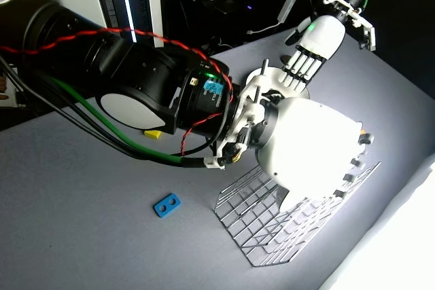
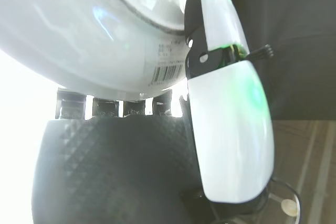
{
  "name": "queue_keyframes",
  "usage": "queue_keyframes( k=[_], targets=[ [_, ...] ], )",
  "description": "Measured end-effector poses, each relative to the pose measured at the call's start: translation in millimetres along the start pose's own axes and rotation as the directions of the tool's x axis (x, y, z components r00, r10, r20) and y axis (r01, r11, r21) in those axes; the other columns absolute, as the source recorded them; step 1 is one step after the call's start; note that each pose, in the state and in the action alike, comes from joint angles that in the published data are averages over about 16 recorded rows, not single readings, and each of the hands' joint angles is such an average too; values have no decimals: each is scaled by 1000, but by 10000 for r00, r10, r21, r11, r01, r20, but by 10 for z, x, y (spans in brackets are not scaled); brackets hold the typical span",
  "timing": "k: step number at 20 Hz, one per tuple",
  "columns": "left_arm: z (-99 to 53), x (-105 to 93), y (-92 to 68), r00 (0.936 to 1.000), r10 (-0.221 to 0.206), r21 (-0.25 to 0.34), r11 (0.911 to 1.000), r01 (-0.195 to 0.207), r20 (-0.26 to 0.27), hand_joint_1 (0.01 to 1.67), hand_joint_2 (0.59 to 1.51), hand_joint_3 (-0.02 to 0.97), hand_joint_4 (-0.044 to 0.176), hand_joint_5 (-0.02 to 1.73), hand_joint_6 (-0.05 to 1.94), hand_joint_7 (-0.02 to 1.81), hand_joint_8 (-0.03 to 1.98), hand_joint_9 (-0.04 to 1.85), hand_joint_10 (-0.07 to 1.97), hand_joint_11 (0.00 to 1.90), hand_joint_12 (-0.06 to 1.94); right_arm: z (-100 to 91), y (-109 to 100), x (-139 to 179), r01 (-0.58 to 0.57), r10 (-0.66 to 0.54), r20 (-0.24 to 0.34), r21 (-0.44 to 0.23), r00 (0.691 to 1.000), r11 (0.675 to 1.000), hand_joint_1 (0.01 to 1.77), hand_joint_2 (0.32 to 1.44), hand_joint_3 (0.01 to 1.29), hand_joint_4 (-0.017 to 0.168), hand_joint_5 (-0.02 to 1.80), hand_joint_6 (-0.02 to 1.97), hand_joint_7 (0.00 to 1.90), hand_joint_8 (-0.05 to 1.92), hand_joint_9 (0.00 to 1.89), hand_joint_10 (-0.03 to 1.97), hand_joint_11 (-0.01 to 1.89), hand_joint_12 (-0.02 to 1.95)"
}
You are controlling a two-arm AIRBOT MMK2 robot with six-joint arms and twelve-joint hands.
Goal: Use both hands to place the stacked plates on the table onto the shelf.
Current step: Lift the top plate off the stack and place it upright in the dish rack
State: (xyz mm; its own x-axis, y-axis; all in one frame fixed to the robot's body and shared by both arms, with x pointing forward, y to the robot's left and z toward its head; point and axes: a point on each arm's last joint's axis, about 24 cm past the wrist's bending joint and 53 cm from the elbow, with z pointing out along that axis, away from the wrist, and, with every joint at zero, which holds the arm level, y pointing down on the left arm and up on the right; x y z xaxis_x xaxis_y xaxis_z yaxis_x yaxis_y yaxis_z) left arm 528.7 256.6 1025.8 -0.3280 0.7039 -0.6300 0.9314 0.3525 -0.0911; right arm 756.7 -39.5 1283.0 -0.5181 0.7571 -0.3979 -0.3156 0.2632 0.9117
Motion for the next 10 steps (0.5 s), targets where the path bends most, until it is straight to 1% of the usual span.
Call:
queue_keyframes(
  k=[3, 5, 6, 7, 8, 9, 10],
  targets=[
    [8, 42, 69, 9991, -432, -388, 9983, 430, -53, 13, 1074, 8, 1, 26, 4, 17, -12, 9, -2, 16, 16, 1, -97, 1, 5, -5, 23, 154, 10000, 9999, 1189, 1060, 12, -8, 842, 1068, 975, 1094, 1034, 759, 777, 1342],
    [10, 78, 111, 9963, -861, -656, 9942, 855, -64, 13, 1073, 8, 1, 26, 3, 17, -12, 4, -7, 17, 16, -3, -155, -3, 11, -12, 49, 236, 10000, 9997, 1190, 1060, 12, -8, 843, 1062, 975, 1094, 1029, 753, 773, 1338],
    [11, 97, 129, 9938, -1113, -788, 9907, 1105, -58, 14, 1073, 8, 1, 26, 2, 17, -12, 1, -9, 17, 16, -5, -181, -7, 17, -19, 65, 273, 10000, 9996, 1190, 1060, 12, -8, 841, 1063, 975, 1097, 1022, 747, 768, 1336],
    [13, 116, 146, 9901, -1405, -921, 9859, 1395, -38, 14, 1072, 8, 0, 26, 2, 17, -12, -1, -12, 18, 17, -6, -204, -12, 26, -29, 81, 306, 10000, 9995, 1190, 1061, 12, -8, 838, 1067, 973, 1102, 1014, 741, 761, 1335],
    [14, 135, 162, 9850, -1727, -1055, 9795, 1717, -1, 15, 1072, 8, 0, 25, 1, 17, -12, -4, -15, 18, 17, -8, -225, -17, 37, -40, 96, 334, 9999, 9994, 1190, 1062, 12, -8, 833, 1076, 971, 1109, 1005, 735, 754, 1335],
    [15, 154, 175, 9784, -2069, -1180, 9714, 2060, 46, 15, 1071, 8, 0, 25, 1, 17, -12, -6, -17, 19, 17, -10, -242, -20, 48, -52, 109, 355, 9999, 9994, 1190, 1063, 12, -8, 826, 1087, 968, 1117, 995, 729, 747, 1335],
    [16, 175, 184, 9703, -2417, -1296, 9619, 2409, 96, 16, 1071, 8, 0, 25, 0, 17, -12, -9, -20, 19, 17, -12, -257, -25, 60, -65, 123, 372, 9999, 9993, 1190, 1065, 12, -8, 820, 1096, 965, 1125, 984, 722, 740, 1335]
  ],
)
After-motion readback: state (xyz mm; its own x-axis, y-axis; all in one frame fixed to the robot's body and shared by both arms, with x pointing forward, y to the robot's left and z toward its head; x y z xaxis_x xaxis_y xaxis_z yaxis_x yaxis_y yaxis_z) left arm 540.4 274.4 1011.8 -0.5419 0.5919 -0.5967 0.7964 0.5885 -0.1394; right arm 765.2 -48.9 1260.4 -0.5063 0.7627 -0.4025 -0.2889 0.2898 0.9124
